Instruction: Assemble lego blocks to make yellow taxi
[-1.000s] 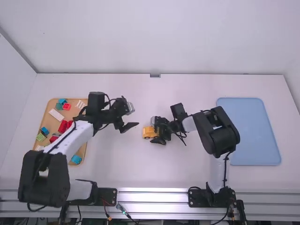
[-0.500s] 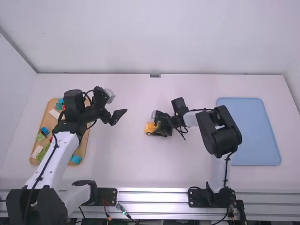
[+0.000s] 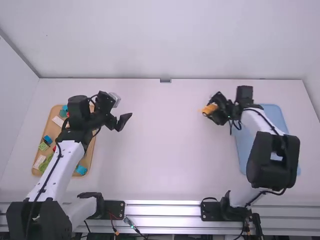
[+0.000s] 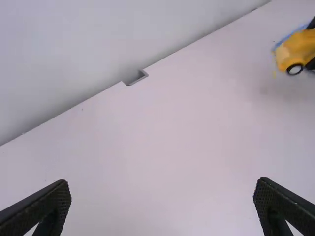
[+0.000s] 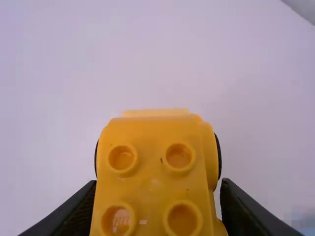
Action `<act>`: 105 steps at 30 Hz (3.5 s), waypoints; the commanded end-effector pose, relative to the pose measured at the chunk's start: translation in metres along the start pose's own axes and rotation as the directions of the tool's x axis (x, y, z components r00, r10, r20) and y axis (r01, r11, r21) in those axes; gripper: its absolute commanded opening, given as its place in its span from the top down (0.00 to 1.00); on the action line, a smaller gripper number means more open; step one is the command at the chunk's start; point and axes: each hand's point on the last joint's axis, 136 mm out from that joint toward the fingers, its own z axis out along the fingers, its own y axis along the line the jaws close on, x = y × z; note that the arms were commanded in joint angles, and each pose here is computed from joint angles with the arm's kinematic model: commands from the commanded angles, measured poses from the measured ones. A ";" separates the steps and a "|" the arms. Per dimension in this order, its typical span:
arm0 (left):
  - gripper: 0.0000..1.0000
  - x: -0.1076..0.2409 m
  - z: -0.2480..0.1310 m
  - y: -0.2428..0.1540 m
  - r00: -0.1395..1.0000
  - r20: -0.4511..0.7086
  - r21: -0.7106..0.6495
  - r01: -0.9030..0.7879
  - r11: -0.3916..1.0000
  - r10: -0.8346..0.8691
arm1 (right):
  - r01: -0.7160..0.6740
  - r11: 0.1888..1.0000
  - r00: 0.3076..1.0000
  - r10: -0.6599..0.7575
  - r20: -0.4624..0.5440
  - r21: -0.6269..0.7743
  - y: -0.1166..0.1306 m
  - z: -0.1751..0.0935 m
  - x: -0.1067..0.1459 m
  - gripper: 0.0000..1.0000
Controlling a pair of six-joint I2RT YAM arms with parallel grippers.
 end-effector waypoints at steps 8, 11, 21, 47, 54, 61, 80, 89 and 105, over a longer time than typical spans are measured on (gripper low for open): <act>0.01 -0.003 0.000 0.003 1.000 0.016 -0.016 -0.008 1.000 0.008 | -0.581 0.717 0.796 0.599 0.087 0.384 -0.108 -0.071 0.141 0.68; 0.01 -0.003 0.000 0.003 1.000 0.016 -0.015 -0.009 1.000 0.009 | -0.637 0.658 0.748 0.654 0.115 0.400 -0.112 -0.065 0.171 0.66; 0.01 0.010 -0.004 0.045 0.987 -0.039 -0.298 0.139 0.944 -0.158 | -0.718 0.577 0.661 0.741 0.121 0.389 -0.109 -0.056 0.198 0.13; 0.01 -0.110 -0.117 -0.003 0.954 0.282 -0.434 0.031 0.900 0.103 | -0.414 0.759 0.886 0.208 0.415 0.503 -0.015 -0.222 -0.078 0.01; 0.09 -0.096 -0.144 0.019 0.937 0.345 -0.542 0.150 0.827 0.056 | -0.446 0.741 0.853 0.183 0.488 0.501 0.004 -0.226 -0.089 0.08; 0.20 -0.067 -0.150 0.015 0.916 0.400 -0.535 0.264 0.803 -0.035 | -0.517 0.710 0.787 0.173 0.592 0.479 0.021 -0.234 -0.093 0.19; 0.62 0.038 -0.133 -0.014 0.903 0.424 -0.517 0.304 0.800 -0.070 | -0.578 0.693 0.691 0.134 0.710 0.431 0.069 -0.223 -0.029 0.60; 0.78 0.085 -0.109 -0.016 0.916 0.390 -0.517 0.304 0.800 -0.096 | -0.578 0.693 0.691 0.134 0.710 0.431 0.085 -0.196 0.010 0.79; 0.98 0.113 -0.094 -0.017 0.931 0.340 -0.517 0.304 0.800 -0.135 | -0.578 0.693 0.691 0.134 0.710 0.431 0.096 -0.154 0.054 1.00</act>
